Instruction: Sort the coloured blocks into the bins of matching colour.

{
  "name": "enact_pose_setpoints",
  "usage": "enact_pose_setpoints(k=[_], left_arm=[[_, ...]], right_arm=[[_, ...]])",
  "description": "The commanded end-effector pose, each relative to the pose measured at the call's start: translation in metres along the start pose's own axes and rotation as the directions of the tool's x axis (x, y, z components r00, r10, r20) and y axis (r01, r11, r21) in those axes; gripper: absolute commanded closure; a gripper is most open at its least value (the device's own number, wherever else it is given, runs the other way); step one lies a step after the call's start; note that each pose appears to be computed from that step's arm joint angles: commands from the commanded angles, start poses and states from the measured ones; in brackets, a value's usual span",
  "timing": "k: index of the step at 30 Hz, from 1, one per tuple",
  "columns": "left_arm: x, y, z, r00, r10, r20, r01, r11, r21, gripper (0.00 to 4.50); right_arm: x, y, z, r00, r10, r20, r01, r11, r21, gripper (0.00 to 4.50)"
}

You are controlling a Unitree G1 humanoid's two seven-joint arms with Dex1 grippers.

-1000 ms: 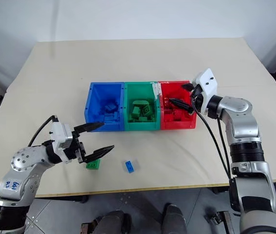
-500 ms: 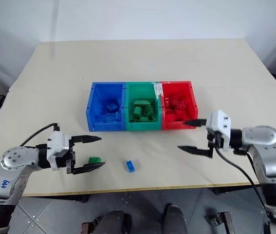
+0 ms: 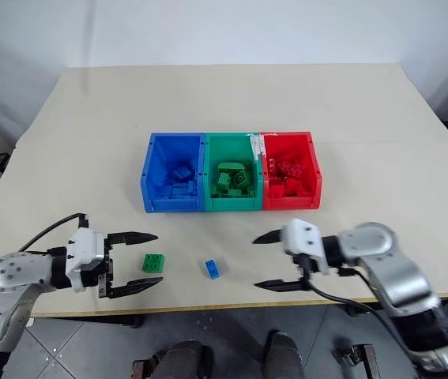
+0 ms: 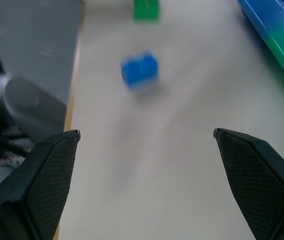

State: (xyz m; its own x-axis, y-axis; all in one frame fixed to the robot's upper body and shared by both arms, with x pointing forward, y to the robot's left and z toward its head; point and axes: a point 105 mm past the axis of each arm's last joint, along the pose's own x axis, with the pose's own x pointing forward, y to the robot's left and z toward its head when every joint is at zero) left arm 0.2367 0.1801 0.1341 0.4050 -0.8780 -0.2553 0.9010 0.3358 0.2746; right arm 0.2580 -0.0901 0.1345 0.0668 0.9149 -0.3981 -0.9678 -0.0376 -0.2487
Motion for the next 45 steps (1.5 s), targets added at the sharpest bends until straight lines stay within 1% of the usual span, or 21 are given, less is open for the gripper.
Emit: enact_pose_setpoints(k=[1, 5, 11, 12, 14, 17, 20, 22, 25, 26, 27, 29, 30, 33, 34, 36, 40, 42, 45], left_arm=[[-0.008, 0.002, 0.01, 0.999, 0.052, 0.012, -0.052, 0.998, 0.025, 0.0], [-0.017, 0.002, 0.006, 0.996, 0.088, -0.01, -0.087, 0.996, 0.014, 0.0], [-0.022, 0.003, 0.006, 0.993, 0.116, -0.013, -0.116, 0.993, 0.012, 0.0], [-0.022, 0.003, 0.007, 0.993, 0.117, -0.01, -0.117, 0.993, 0.016, 0.0], [-0.02, 0.004, 0.009, 0.993, 0.117, -0.003, -0.117, 0.993, 0.022, 0.0], [-0.016, 0.002, 0.011, 0.995, 0.096, 0.004, -0.096, 0.995, 0.025, 0.0], [-0.008, -0.004, 0.013, 0.999, 0.043, 0.007, -0.043, 0.999, 0.027, 0.0], [-0.004, -0.007, 0.014, 1.0, 0.021, 0.011, -0.021, 0.999, 0.026, 0.0], [0.008, -0.016, 0.018, 0.999, -0.048, -0.01, 0.048, 0.997, 0.058, 0.0], [0.011, -0.018, 0.018, 0.998, -0.064, -0.023, 0.065, 0.996, 0.063, 0.0], [0.015, -0.018, 0.014, 0.995, -0.062, -0.074, 0.064, 0.997, 0.032, 0.0], [0.027, -0.022, 0.015, 0.987, -0.103, -0.121, 0.106, 0.994, 0.018, 0.0], [0.035, -0.024, 0.019, 0.986, -0.122, -0.113, 0.122, 0.992, -0.005, 0.0], [0.056, -0.029, 0.026, 0.983, -0.168, -0.078, 0.163, 0.984, -0.065, 0.0], [0.064, -0.034, 0.024, 0.976, -0.199, -0.088, 0.194, 0.979, -0.064, 0.0], [0.079, -0.04, 0.014, 0.959, -0.241, -0.148, 0.236, 0.97, -0.053, 0.0], [0.099, -0.031, 0.0, 0.953, -0.194, -0.235, 0.182, 0.981, -0.071, 0.0], [0.109, -0.024, -0.001, 0.955, -0.162, -0.247, 0.152, 0.987, -0.059, 0.0], [0.121, -0.025, -0.003, 0.952, -0.191, -0.238, 0.185, 0.982, -0.049, 0.0]], right_arm=[[0.03, -0.006, 0.003, 1.0, 0.015, -0.02, -0.015, 1.0, -0.027, 0.03], [0.051, -0.012, -0.004, 0.998, 0.043, -0.055, -0.045, 0.998, -0.037, 0.03], [0.064, -0.015, -0.006, 0.996, 0.075, -0.053, -0.077, 0.996, -0.04, 0.03], [0.06, -0.016, -0.004, 0.997, 0.067, -0.041, -0.068, 0.997, -0.028, 0.03], [0.047, -0.019, 0.002, 0.999, 0.031, 0.01, -0.03, 0.998, -0.054, 0.03], [0.027, -0.015, 0.01, 0.995, 0.031, 0.093, -0.025, 0.998, -0.065, 0.03], [-0.002, -0.013, 0.009, 0.99, -0.026, 0.138, 0.039, 0.995, -0.093, 0.03], [-0.013, -0.009, 0.008, 0.988, -0.034, 0.149, 0.051, 0.993, -0.109, 0.03], [-0.042, 0.002, 0.014, 0.98, -0.066, 0.19, 0.091, 0.988, -0.125, 0.03], [-0.05, 0.004, 0.016, 0.976, -0.081, 0.2, 0.109, 0.985, -0.135, 0.03], [-0.06, 0.006, 0.019, 0.972, -0.105, 0.212, 0.135, 0.982, -0.132, 0.03], [-0.082, 0.012, 0.02, 0.965, -0.174, 0.195, 0.197, 0.975, -0.105, 0.03], [-0.091, 0.015, 0.018, 0.965, -0.2, 0.169, 0.219, 0.971, -0.1, 0.03], [-0.105, 0.023, 0.012, 0.962, -0.249, 0.113, 0.259, 0.962, -0.083, 0.03], [-0.109, 0.027, 0.01, 0.96, -0.26, 0.099, 0.268, 0.961, -0.073, 0.03], [-0.112, 0.034, 0.011, 0.954, -0.287, 0.087, 0.293, 0.954, -0.067, 0.03], [-0.11, 0.047, 0.012, 0.949, -0.308, 0.07, 0.312, 0.948, -0.058, 0.03], [-0.11, 0.05, 0.012, 0.946, -0.319, 0.059, 0.322, 0.945, -0.055, 0.03], [-0.11, 0.054, 0.014, 0.936, -0.347, 0.059, 0.349, 0.936, -0.038, 0.03]])
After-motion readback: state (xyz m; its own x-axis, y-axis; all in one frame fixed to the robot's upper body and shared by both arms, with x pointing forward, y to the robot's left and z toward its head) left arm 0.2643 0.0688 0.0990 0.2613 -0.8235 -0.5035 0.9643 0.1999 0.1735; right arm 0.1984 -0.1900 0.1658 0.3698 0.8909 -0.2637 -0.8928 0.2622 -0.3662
